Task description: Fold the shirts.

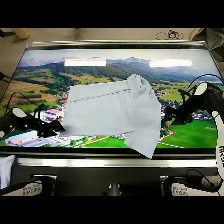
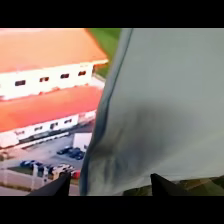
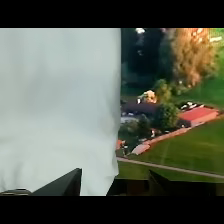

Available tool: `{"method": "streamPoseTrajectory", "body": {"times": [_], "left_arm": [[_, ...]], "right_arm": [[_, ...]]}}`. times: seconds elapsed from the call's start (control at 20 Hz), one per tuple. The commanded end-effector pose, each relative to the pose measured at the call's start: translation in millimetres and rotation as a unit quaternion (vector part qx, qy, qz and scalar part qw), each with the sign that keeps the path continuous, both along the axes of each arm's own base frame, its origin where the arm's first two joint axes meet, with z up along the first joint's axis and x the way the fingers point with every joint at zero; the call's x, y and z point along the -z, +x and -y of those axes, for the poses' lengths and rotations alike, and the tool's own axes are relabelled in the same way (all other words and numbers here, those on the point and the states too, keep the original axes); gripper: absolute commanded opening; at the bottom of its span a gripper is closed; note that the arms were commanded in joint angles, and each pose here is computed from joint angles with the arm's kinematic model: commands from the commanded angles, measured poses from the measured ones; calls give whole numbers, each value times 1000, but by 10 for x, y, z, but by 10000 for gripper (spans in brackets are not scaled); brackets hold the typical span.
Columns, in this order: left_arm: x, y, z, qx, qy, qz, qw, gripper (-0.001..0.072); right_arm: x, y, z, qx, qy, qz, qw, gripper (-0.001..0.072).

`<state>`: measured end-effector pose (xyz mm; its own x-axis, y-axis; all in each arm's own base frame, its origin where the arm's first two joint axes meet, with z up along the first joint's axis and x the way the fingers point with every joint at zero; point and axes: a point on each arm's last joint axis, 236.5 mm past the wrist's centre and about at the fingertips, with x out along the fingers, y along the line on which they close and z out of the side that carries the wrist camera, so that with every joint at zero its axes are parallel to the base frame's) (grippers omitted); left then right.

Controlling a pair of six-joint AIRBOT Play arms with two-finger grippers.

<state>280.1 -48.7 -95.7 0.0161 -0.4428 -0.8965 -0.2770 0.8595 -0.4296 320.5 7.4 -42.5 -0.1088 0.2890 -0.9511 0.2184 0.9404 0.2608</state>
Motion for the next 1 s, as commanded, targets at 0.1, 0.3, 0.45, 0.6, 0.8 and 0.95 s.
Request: {"method": "streamPoseTrajectory", "body": {"times": [0.1, 0.3, 0.45, 0.6, 0.8, 0.95], "left_arm": [[91, 38, 166, 3, -8, 5, 1000, 509], [168, 28, 215, -8, -15, -14, 1000, 27], [-28, 191, 222, 3, -16, 24, 1000, 26], [-632, 567, 174, 14, -1, 128, 992, 25], [-2742, 1122, 80, 17, 47, 407, 912, 25], [-5314, 647, -28, -29, 104, 686, 719, 25]], "right_arm": [[381, -291, -133, -1, 24, -27, 999, 490], [567, -195, -432, 32, 84, 14, 996, 490], [622, 29, -402, 42, 67, 61, 995, 450], [528, 203, -494, 17, 64, 98, 993, 17], [-1131, 1018, -286, -54, 2, 332, 942, 16], [-4036, 972, -104, -37, -92, 649, 754, 17]]}}
